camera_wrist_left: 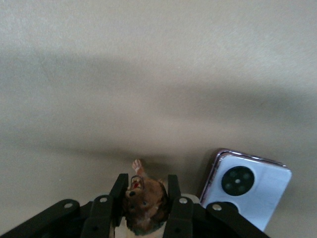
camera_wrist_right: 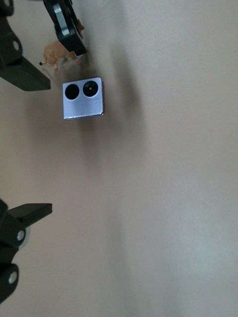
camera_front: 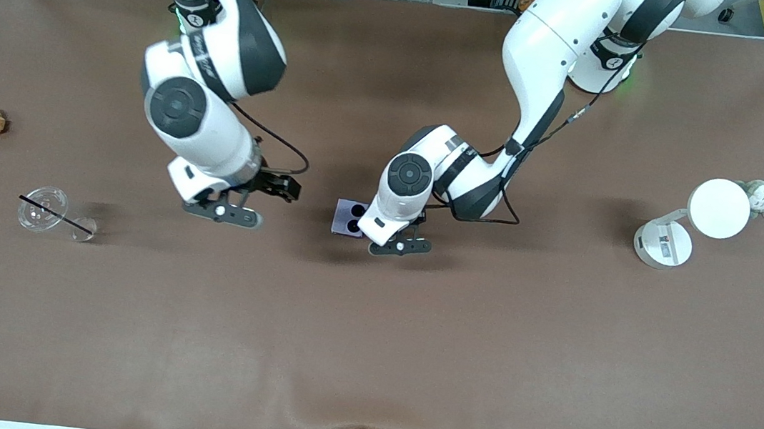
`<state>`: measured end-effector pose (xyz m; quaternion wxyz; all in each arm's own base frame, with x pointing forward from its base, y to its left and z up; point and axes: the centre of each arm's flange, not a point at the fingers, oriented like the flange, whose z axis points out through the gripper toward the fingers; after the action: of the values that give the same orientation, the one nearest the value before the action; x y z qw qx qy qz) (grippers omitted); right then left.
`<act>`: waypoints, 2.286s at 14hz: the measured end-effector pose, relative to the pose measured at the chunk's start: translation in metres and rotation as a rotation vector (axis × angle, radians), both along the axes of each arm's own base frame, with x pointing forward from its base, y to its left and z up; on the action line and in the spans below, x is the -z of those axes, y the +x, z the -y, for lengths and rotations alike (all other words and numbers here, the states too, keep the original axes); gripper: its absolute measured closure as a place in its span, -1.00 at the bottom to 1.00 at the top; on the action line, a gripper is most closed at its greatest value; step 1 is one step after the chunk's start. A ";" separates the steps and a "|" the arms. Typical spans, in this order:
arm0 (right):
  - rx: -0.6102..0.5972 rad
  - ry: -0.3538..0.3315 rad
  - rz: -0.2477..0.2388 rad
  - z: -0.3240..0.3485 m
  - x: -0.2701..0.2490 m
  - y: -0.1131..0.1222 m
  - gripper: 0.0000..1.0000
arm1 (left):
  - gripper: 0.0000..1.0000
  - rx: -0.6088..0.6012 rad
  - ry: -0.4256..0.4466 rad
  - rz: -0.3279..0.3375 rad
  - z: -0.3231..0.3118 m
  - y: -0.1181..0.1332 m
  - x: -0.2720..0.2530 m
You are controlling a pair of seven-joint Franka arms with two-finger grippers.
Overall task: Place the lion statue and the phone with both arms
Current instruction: 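Lift the lion with the left gripper while the right gripper grasps the phone, then carry the lion toward the white cup while the right gripper carries the phone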
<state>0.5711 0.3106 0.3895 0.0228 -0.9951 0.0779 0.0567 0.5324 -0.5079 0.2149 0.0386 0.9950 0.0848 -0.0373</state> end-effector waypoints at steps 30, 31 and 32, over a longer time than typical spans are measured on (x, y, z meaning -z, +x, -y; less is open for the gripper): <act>-0.022 -0.006 0.033 -0.125 0.212 -0.038 -1.00 | 0.27 0.101 0.136 -0.043 -0.464 0.006 -0.041; -0.022 -0.008 0.030 -0.125 0.214 -0.039 -1.00 | 0.27 0.101 0.134 -0.047 -0.464 0.006 -0.031; -0.023 -0.009 0.029 -0.125 0.217 -0.039 -1.00 | 0.27 0.103 0.132 -0.051 -0.465 0.006 -0.023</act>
<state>0.5320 0.4354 0.1729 0.0185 -0.9967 0.0663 0.0421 0.5386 -0.0427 0.2376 -0.0312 0.9971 0.0369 -0.0587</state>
